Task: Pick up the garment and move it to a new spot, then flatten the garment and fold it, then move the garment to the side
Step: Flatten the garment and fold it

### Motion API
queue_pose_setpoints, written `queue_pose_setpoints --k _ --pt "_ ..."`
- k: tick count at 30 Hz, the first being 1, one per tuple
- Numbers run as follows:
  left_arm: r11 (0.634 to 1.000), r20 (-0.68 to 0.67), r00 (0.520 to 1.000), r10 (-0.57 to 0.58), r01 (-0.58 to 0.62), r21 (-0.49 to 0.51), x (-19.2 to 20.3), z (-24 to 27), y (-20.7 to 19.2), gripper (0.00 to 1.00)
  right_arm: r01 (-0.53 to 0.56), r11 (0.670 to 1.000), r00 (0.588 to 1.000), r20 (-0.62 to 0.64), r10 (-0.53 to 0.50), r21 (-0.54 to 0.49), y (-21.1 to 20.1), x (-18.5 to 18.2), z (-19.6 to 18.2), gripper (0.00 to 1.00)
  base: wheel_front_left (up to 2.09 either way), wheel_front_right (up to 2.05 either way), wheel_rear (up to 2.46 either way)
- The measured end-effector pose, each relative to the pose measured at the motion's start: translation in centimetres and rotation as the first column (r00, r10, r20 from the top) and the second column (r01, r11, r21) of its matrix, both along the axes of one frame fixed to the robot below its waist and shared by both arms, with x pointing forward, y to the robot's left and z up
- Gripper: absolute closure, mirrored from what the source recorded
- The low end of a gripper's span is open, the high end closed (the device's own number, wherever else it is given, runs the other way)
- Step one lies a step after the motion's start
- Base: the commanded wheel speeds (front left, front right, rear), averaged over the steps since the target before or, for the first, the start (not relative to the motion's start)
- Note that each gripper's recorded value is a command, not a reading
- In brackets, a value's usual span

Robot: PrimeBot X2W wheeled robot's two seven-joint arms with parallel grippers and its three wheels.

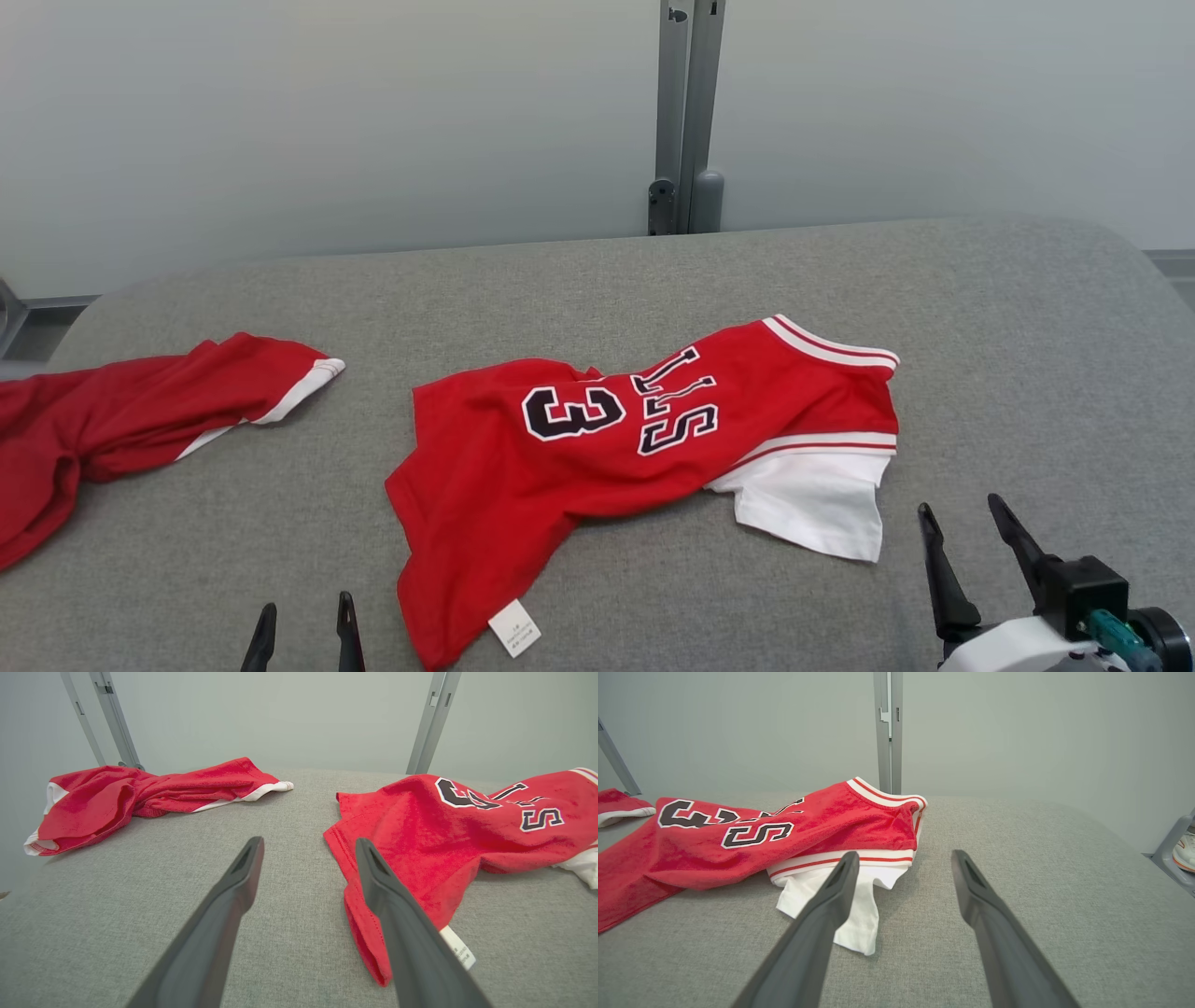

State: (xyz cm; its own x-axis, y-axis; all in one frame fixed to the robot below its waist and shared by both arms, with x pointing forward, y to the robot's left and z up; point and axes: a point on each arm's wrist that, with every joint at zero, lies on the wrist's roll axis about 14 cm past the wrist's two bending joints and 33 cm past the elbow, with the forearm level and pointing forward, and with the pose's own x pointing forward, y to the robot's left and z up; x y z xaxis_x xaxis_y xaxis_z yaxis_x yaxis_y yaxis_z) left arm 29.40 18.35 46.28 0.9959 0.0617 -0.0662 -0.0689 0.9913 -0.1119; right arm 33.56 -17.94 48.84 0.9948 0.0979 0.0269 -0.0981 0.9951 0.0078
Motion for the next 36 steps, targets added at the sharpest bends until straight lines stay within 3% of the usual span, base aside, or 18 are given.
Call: queue_pose_setpoints --k 3,6,14,23,36 --pt "1.0 -0.079 0.997 0.004 -0.005 -0.021 0.1 -0.7 -0.3 0.0 -0.055 0.998 0.991 -0.126 0.052 -0.018 0.8 0.2 -2.0 0.0 0.0 0.0 0.0" --pt "0.998 -0.179 0.983 -0.029 0.017 -0.065 0.1 -1.6 -1.4 0.0 -0.122 0.992 0.951 -0.29 0.104 -0.045 1.8 0.3 -3.9 0.0 0.0 0.0 0.0" --pt "0.981 -0.407 0.9 -0.158 0.095 -0.172 -1.3 -4.2 -5.2 0.0 -0.194 0.98 0.869 -0.472 0.149 -0.05 2.8 1.4 -5.3 0.0 0.0 0.0 0.0" --pt "0.974 -0.502 0.844 -0.186 0.092 -0.207 -1.1 -6.1 -5.9 0.0 -0.219 0.973 0.84 -0.52 0.153 -0.069 2.7 3.7 -7.0 0.0 0.0 0.0 0.0" --pt "0.972 -0.556 0.811 -0.181 0.061 -0.227 0.7 -8.9 -6.0 0.0 -0.263 0.964 0.806 -0.557 0.198 -0.039 4.3 5.3 -9.3 0.0 0.0 0.0 0.0"
